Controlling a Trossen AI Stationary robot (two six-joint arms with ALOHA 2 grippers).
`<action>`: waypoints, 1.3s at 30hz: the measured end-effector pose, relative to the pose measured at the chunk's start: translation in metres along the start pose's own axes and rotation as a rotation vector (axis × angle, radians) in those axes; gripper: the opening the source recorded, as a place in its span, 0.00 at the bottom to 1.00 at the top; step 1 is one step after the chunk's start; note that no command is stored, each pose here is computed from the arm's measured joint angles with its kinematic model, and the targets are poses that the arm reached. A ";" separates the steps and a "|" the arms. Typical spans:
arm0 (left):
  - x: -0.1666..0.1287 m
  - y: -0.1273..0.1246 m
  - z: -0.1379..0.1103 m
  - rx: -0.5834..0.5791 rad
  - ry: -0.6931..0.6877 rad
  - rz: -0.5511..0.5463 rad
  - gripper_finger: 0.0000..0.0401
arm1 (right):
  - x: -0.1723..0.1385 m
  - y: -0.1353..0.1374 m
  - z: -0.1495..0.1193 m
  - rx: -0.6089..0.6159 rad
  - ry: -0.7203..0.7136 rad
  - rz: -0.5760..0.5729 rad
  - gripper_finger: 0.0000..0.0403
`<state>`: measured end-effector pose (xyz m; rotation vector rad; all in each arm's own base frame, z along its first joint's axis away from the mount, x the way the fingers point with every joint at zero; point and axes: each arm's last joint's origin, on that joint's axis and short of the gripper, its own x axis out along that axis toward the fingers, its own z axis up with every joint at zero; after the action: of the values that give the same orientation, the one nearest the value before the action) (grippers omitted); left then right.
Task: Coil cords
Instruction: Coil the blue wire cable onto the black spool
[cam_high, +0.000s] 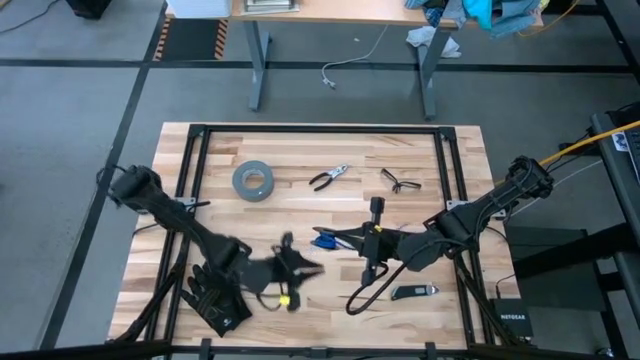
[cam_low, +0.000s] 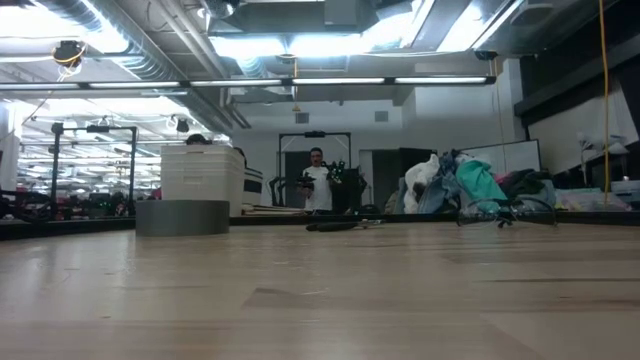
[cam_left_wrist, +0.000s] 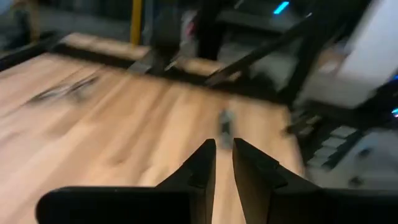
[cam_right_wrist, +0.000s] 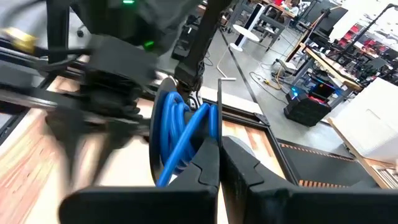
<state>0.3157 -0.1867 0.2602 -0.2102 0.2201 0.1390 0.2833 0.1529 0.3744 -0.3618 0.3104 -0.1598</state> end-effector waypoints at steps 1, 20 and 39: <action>0.004 -0.006 -0.004 -0.010 -0.045 -0.023 0.12 | 0.000 0.000 0.000 -0.001 0.001 -0.003 0.01; 0.114 -0.009 -0.083 -0.115 -0.627 -0.272 0.12 | -0.019 0.000 0.019 0.041 -0.079 0.079 0.01; 0.135 -0.002 -0.042 -0.092 -0.688 -0.544 0.12 | -0.024 -0.003 0.021 0.043 -0.089 0.095 0.01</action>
<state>0.4381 -0.1821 0.1892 -0.2942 -0.5297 -0.3213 0.2670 0.1623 0.4007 -0.3101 0.2358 -0.0570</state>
